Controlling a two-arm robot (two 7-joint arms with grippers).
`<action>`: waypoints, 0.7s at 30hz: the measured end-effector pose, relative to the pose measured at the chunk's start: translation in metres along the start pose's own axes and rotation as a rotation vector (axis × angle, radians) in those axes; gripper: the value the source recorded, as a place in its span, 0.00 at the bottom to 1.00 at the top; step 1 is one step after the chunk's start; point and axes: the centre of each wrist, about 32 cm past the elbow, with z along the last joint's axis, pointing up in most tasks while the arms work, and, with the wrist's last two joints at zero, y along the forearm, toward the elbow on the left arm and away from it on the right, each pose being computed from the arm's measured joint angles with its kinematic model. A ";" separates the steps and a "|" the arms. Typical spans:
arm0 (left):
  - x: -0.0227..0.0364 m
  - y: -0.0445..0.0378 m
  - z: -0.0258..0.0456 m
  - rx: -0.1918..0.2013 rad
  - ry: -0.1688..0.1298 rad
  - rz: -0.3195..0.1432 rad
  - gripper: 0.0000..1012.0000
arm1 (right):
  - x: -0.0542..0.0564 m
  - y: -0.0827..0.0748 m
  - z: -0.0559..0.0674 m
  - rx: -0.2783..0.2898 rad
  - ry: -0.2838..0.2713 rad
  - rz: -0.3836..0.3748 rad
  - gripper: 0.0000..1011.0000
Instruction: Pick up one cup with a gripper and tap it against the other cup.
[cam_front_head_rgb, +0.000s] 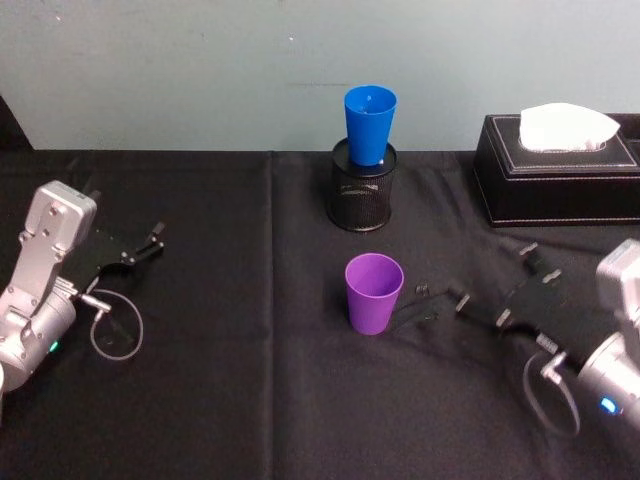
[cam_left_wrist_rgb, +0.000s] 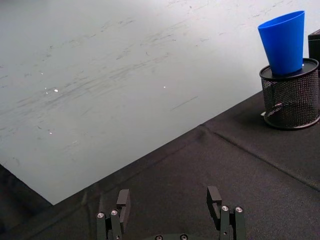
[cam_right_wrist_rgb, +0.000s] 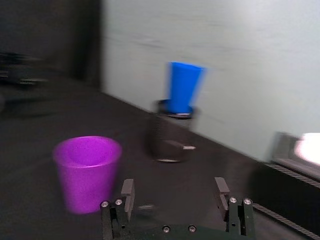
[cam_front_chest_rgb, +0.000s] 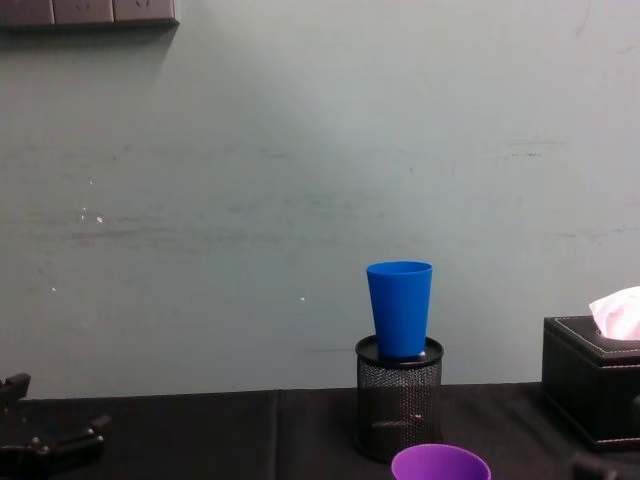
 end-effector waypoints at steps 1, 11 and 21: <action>0.0000 0.0000 0.0000 0.000 0.000 0.000 0.99 | -0.002 0.000 -0.001 0.003 0.008 0.028 0.99; 0.0000 0.0000 0.0000 0.000 0.000 0.000 0.99 | -0.022 0.007 -0.017 0.015 0.077 0.258 0.99; 0.0000 0.0000 0.0000 0.000 0.000 0.000 0.99 | -0.025 0.042 -0.014 0.007 0.155 0.259 0.99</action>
